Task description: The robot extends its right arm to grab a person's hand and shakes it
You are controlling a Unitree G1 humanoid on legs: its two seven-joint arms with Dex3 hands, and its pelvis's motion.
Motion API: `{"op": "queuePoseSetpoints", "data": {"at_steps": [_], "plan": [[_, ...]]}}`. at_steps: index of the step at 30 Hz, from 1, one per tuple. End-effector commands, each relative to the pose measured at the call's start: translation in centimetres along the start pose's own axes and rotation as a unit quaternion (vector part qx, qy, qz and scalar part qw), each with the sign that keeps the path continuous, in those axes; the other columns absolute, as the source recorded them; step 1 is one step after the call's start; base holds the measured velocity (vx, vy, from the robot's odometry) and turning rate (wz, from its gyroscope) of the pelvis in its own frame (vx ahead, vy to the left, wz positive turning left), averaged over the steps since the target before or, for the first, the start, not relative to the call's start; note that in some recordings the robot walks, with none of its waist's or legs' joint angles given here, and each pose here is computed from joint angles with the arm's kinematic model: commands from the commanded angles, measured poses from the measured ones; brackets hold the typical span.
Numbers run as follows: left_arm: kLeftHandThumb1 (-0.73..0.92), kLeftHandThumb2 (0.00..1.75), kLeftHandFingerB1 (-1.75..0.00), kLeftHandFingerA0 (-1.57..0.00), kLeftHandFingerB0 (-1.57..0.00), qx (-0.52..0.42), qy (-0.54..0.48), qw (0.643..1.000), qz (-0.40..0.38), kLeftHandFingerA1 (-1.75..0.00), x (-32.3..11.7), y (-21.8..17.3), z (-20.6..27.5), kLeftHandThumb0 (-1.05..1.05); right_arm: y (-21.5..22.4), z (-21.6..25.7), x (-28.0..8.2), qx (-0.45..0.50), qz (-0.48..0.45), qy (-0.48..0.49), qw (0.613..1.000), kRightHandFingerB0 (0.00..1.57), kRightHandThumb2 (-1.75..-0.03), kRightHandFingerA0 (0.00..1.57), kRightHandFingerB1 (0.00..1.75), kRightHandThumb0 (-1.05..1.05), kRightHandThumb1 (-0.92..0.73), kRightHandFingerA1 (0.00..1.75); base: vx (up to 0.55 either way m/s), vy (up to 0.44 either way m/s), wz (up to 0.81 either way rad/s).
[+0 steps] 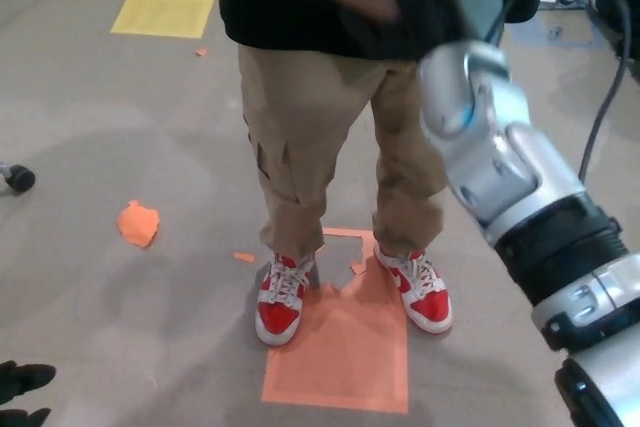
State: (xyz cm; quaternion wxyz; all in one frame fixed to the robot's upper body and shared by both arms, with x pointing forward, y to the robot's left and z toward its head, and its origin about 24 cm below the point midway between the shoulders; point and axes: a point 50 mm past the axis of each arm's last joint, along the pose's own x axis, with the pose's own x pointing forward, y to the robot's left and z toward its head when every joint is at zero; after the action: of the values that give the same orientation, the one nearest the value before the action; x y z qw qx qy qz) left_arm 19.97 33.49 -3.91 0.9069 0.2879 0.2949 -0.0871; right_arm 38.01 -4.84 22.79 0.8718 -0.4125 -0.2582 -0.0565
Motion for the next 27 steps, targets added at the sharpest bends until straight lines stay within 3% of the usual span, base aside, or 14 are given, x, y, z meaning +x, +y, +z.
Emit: {"op": "queuePoseSetpoints", "data": {"at_steps": [1,3,4,7,9,10,11,12,13,14,23,24,26,27], "plan": [[0.92,0.68,-0.32,-0.19,-0.21,0.004,-0.002,1.000,0.014,-0.29,-0.6,0.8,-0.4,-0.52,-8.7,4.5,-0.8,0.024,-0.111,-0.059,0.992,0.65,-0.62,0.89,0.44,-0.21,-0.72,1.30,0.00,0.000,0.00],[0.92,0.67,-0.29,-0.18,-0.18,0.011,0.008,1.000,0.013,-0.28,-0.5,0.8,-0.5,-0.56,-9.5,5.2,-1.3,0.028,-0.118,-0.070,0.990,0.65,-0.62,0.87,0.43,-0.21,-0.74,1.27,0.00,0.000,0.00],[0.89,0.68,-0.31,-0.19,-0.20,0.015,0.013,1.000,0.015,-0.29,-0.5,0.8,-0.6,-0.60,-9.9,5.5,-1.5,0.029,-0.123,-0.074,0.989,0.65,-0.63,0.97,0.43,-0.23,-0.74,0.65,0.00,0.000,0.00],[0.92,0.68,-0.30,-0.21,-0.21,0.021,0.021,0.999,0.018,-0.30,-0.5,0.9,-0.6,-0.60,-10.1,5.7,-1.8,0.030,-0.126,-0.073,0.989,0.66,-0.62,1.02,0.43,-0.20,-0.74,0.71,0.00,0.000,0.00],[0.92,0.67,-0.32,-0.22,-0.21,0.014,0.013,1.000,0.019,-0.31,-0.6,0.8,-0.7,-0.55,-9.1,5.0,-1.8,0.031,-0.107,-0.061,0.992,0.65,-0.59,1.02,0.45,-0.16,-0.65,0.61,0.00,0.000,0.00],[0.92,0.67,-0.32,-0.22,-0.21,0.012,0.004,1.000,0.018,-0.31,-0.6,0.7,-0.6,-0.55,-8.4,4.4,-1.8,0.032,-0.096,-0.050,0.994,0.65,-0.59,1.02,0.45,-0.16,-0.65,0.61,0.00,0.000,0.00],[0.62,1.13,-0.49,-0.07,-0.08,0.006,-0.001,1.000,0.016,-0.49,-0.7,0.7,-0.6,-0.28,-7.7,3.9,-1.7,0.024,-0.085,-0.040,0.995,0.65,-0.58,1.04,0.46,-0.18,-0.58,0.69,0.00,0.000,0.00],[0.62,1.13,-0.49,-0.07,-0.08,0.003,-0.003,1.000,0.015,-0.49,-0.7,0.6,-0.5,-0.28,-7.5,3.7,-1.8,0.021,-0.080,-0.036,0.996,0.65,-0.58,1.04,0.46,-0.18,-0.58,0.69,0.00,0.000,0.00],[0.92,0.70,-0.33,-0.26,-0.22,0.007,-0.001,1.000,0.014,-0.33,-0.6,0.6,-0.5,-0.56,-5.5,2.2,-1.7,0.010,-0.047,-0.011,0.999,0.68,-0.57,0.92,0.47,-0.17,-0.55,1.17,0.00,0.000,0.00],[0.92,0.72,-0.32,-0.25,-0.22,0.015,0.003,1.000,0.013,-0.32,-0.6,0.6,-0.4,-0.57,-4.2,1.1,-1.8,0.001,-0.026,0.006,1.000,0.68,-0.58,0.84,0.47,-0.17,-0.55,1.43,0.00,0.000,0.00],[0.92,0.70,-0.32,-0.24,-0.21,0.017,0.006,1.000,0.017,-0.32,-0.4,0.8,-0.2,-0.57,5.4,-7.5,-4.9,-0.041,0.154,0.155,0.975,0.66,-0.60,0.86,0.47,-0.14,-0.67,1.16,0.00,0.000,0.00],[0.92,0.71,-0.32,-0.22,-0.19,0.019,0.003,1.000,0.015,-0.32,-0.4,0.9,-0.1,-0.57,5.8,-8.1,-5.3,-0.042,0.166,0.163,0.972,0.66,-0.59,0.89,0.47,-0.15,-0.65,0.94,0.00,0.000,0.00],[0.92,0.71,-0.31,-0.21,-0.19,0.024,0.002,1.000,0.014,-0.31,-0.3,1.1,0.2,-0.59,6.7,-9.1,-6.1,-0.044,0.191,0.178,0.964,0.65,-0.59,0.87,0.47,-0.16,-0.65,0.90,0.00,0.000,0.00],[0.92,0.70,-0.32,-0.22,-0.20,0.024,0.005,1.000,0.017,-0.32,-0.2,1.1,0.2,-0.60,6.9,-9.5,-6.4,-0.043,0.199,0.183,0.962,0.65,-0.59,0.86,0.47,-0.16,-0.64,1.16,0.00,0.000,0.00]]}}
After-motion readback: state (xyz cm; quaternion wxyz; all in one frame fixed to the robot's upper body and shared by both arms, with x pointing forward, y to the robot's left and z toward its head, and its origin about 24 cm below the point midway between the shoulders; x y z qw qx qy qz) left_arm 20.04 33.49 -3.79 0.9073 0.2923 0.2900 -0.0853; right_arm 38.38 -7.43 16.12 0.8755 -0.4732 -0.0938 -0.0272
